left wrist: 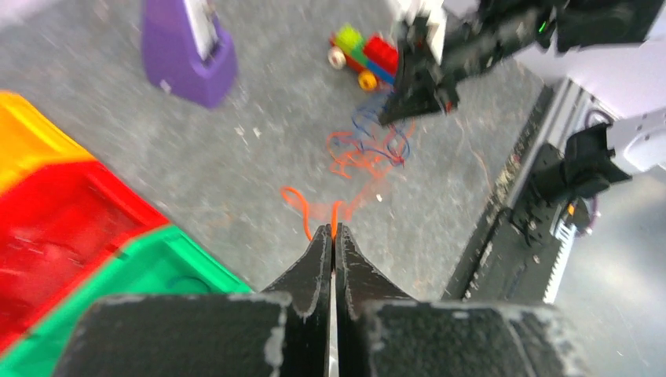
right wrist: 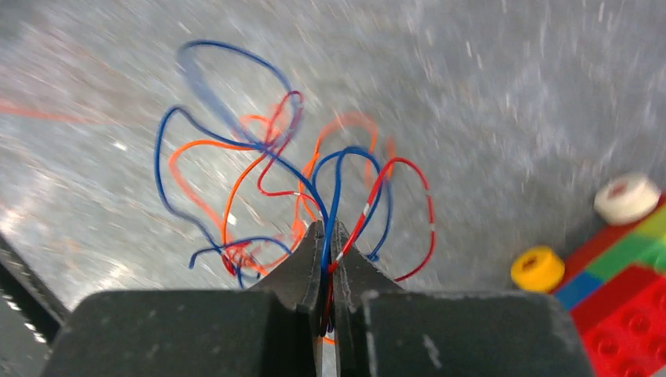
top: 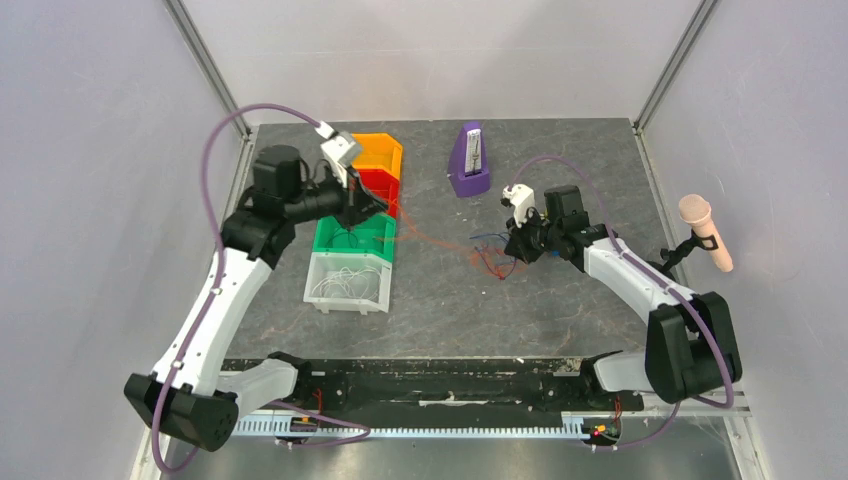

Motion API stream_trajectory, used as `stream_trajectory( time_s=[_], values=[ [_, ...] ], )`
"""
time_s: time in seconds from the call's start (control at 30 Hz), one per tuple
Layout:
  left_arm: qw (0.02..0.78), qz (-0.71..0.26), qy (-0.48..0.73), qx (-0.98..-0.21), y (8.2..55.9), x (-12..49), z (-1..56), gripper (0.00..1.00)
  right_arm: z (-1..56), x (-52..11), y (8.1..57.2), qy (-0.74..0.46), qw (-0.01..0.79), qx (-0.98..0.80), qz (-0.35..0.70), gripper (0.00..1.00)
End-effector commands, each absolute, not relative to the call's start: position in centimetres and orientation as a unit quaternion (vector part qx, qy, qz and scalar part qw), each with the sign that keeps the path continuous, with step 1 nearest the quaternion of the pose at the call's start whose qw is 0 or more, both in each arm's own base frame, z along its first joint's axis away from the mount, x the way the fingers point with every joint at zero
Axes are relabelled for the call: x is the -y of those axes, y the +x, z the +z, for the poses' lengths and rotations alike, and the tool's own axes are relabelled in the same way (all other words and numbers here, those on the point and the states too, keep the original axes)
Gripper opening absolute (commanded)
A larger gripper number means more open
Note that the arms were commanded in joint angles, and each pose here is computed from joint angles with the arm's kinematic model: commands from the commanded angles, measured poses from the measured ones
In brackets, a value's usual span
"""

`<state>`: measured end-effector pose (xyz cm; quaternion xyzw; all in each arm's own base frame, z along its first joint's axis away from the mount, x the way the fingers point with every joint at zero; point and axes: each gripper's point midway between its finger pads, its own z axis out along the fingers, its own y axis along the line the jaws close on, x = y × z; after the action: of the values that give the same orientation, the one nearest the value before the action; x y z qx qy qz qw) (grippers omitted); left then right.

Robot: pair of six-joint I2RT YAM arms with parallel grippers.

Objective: Untangle the cables

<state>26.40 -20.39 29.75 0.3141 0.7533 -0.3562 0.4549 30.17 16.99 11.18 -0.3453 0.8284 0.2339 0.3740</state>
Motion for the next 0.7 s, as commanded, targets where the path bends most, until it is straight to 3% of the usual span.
stream_trajectory(
  time_s=[0.0, 0.17, 0.3, 0.4, 0.67],
  values=[
    [0.548, -0.340, 0.369, -0.669, 25.5, 19.7, 38.2, 0.02, 6.0, -12.2, 29.3, -0.347, 0.295, -0.878, 0.147, 0.05],
    [0.590, -0.330, 0.356, -0.645, 26.1, 19.4, 42.5, 0.02, 4.8, -11.4, 29.5, -0.348, 0.278, -0.886, 0.129, 0.11],
    [0.625, -0.310, 0.344, -0.629, 27.4, 19.1, 46.2, 0.02, 4.0, -11.3, 29.0, -0.349, 0.264, -0.889, 0.135, 0.09],
    [0.646, -0.269, 0.326, -0.636, 30.0, 18.3, 47.2, 0.02, 4.4, -12.0, 29.0, -0.347, 0.270, -0.885, 0.154, 0.00],
    [0.667, -0.125, 0.314, -0.664, 40.2, 16.4, 44.5, 0.02, 6.2, -13.3, 29.5, -0.338, 0.285, -0.877, 0.186, 0.00]
  ],
)
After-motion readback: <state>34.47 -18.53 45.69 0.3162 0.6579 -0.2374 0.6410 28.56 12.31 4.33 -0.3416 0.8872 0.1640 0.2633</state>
